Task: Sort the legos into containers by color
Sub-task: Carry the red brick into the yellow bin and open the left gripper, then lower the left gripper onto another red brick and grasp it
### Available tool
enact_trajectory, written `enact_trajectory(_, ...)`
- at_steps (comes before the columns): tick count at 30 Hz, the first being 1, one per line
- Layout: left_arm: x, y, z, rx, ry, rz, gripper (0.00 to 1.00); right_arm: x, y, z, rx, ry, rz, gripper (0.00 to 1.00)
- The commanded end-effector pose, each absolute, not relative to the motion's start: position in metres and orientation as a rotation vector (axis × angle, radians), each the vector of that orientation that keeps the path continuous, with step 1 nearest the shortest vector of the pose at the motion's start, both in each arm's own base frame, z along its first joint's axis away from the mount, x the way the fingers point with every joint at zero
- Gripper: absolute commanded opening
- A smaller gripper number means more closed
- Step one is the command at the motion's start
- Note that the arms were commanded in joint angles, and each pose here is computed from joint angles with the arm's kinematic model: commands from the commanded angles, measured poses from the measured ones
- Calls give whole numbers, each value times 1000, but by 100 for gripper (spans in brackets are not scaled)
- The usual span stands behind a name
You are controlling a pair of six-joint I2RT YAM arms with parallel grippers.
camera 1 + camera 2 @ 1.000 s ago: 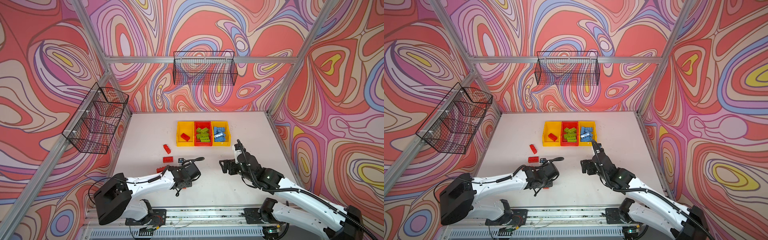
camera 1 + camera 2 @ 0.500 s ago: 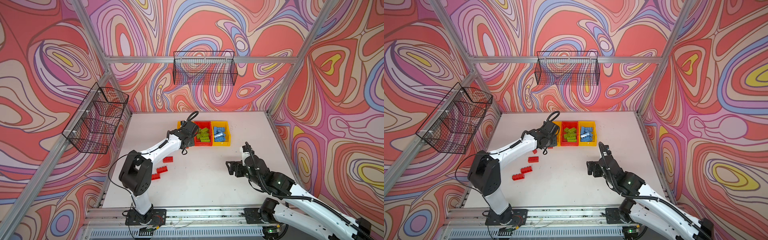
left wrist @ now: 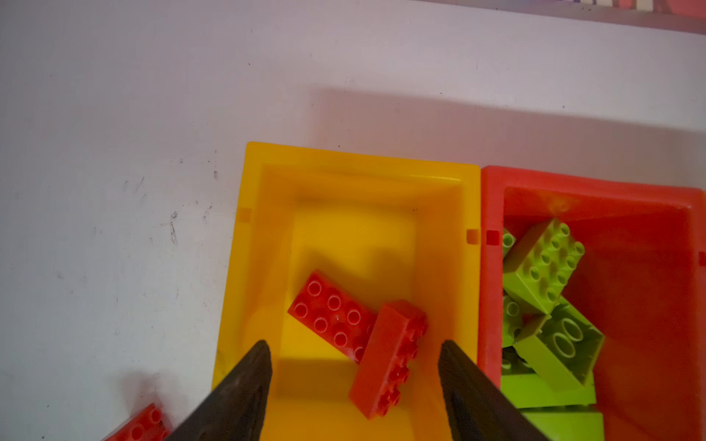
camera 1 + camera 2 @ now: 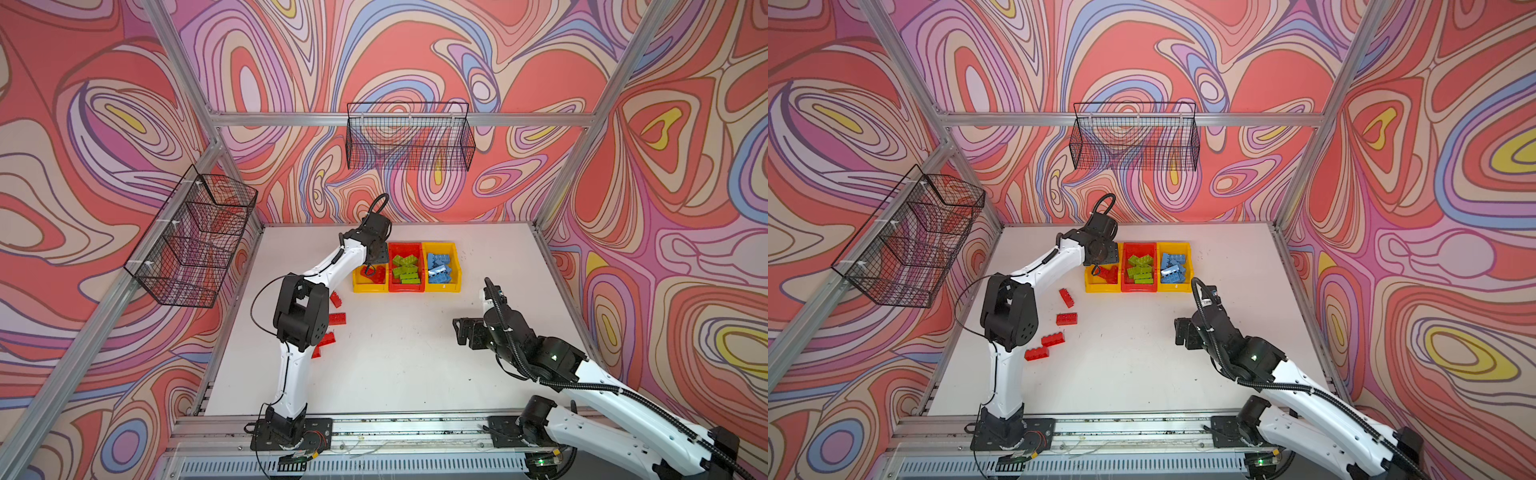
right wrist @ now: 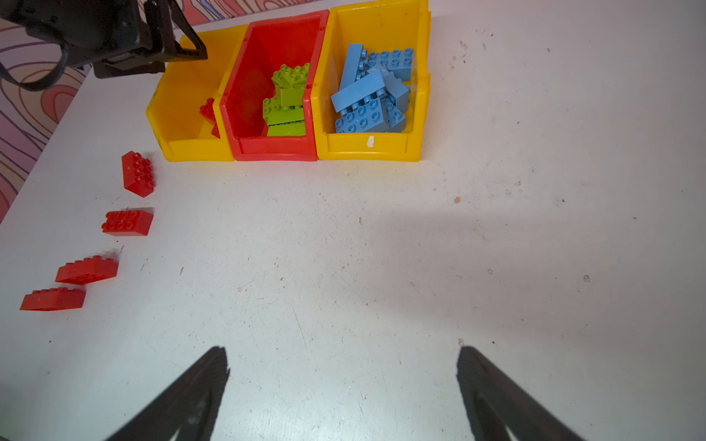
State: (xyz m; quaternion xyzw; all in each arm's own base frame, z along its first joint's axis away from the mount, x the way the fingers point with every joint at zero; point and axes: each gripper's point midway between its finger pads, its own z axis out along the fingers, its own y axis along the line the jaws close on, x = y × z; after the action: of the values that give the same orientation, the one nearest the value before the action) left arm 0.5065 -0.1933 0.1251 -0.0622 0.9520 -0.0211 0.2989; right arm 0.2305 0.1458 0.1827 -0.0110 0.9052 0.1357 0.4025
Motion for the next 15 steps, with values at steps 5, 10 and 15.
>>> enact_trajectory(5, 456, -167, 151, -220, 2504, -39, 67, 246, 160, 185, -44, 2285, 329, 98)
enact_trajectory(10, 409, -122, 155, -302, 2428, 64, 66, 251, 172, 184, -85, 2300, 344, 98)
enact_trajectory(15, 384, -83, 129, -425, 2464, 60, 66, 253, 181, 185, -105, 2290, 384, 98)
